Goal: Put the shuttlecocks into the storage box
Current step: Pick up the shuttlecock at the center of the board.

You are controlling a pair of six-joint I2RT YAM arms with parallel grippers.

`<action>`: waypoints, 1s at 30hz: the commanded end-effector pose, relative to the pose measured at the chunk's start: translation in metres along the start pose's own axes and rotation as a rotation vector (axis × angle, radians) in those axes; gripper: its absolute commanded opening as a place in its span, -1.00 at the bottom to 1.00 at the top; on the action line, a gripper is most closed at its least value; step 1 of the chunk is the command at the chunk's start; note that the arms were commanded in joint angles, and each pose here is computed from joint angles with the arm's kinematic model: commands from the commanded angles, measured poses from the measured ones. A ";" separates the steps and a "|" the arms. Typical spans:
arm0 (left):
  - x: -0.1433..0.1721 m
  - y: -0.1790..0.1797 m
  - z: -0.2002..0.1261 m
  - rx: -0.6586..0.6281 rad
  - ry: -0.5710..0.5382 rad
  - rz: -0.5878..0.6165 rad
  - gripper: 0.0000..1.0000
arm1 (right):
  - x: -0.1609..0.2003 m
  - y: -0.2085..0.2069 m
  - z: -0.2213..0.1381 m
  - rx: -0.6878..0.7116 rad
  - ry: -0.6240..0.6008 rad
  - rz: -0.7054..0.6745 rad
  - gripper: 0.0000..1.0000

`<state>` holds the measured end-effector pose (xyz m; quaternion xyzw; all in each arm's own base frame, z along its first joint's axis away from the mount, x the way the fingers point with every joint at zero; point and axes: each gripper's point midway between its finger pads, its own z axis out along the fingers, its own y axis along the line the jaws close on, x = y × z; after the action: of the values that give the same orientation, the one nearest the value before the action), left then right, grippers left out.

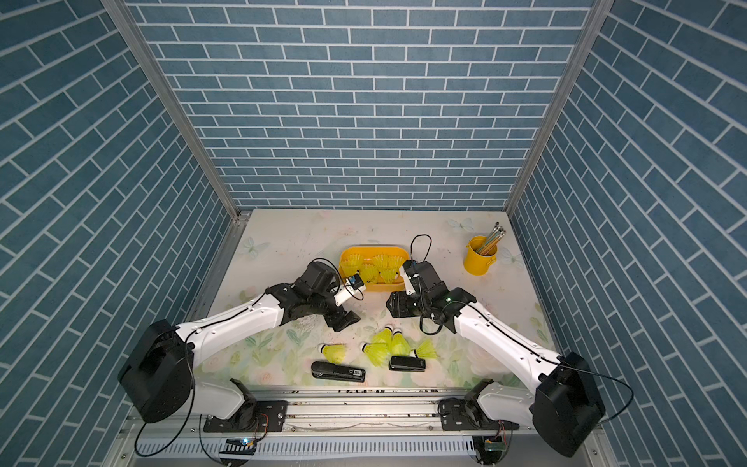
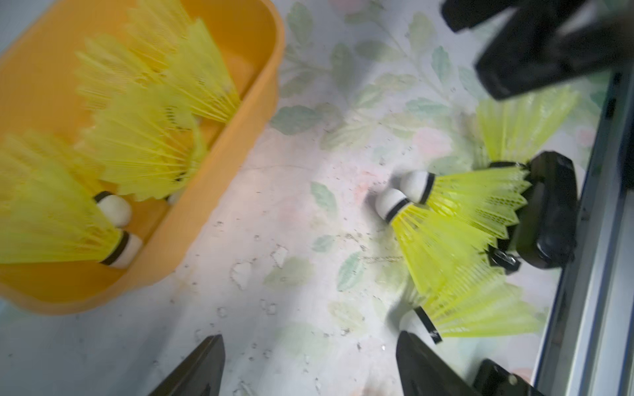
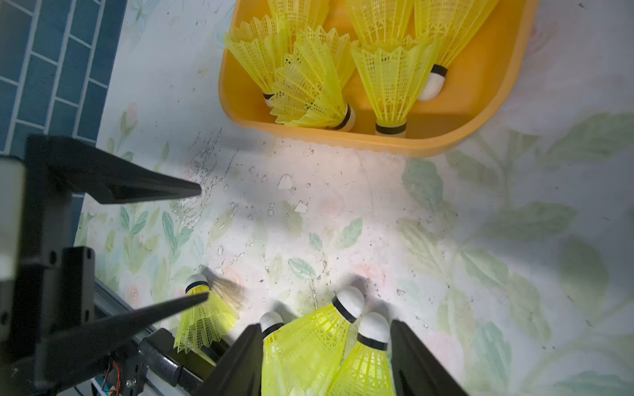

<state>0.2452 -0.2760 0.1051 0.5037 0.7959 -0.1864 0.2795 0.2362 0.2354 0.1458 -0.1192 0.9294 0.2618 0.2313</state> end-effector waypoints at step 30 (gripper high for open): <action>0.042 -0.075 0.031 0.015 0.178 0.515 0.50 | 0.078 -0.018 -0.060 -0.024 0.105 0.246 1.00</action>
<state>0.1747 -0.2965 0.0600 0.6939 0.6687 -0.0768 0.2560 0.1561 0.1853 0.1565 -0.0392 0.9386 0.3032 0.1600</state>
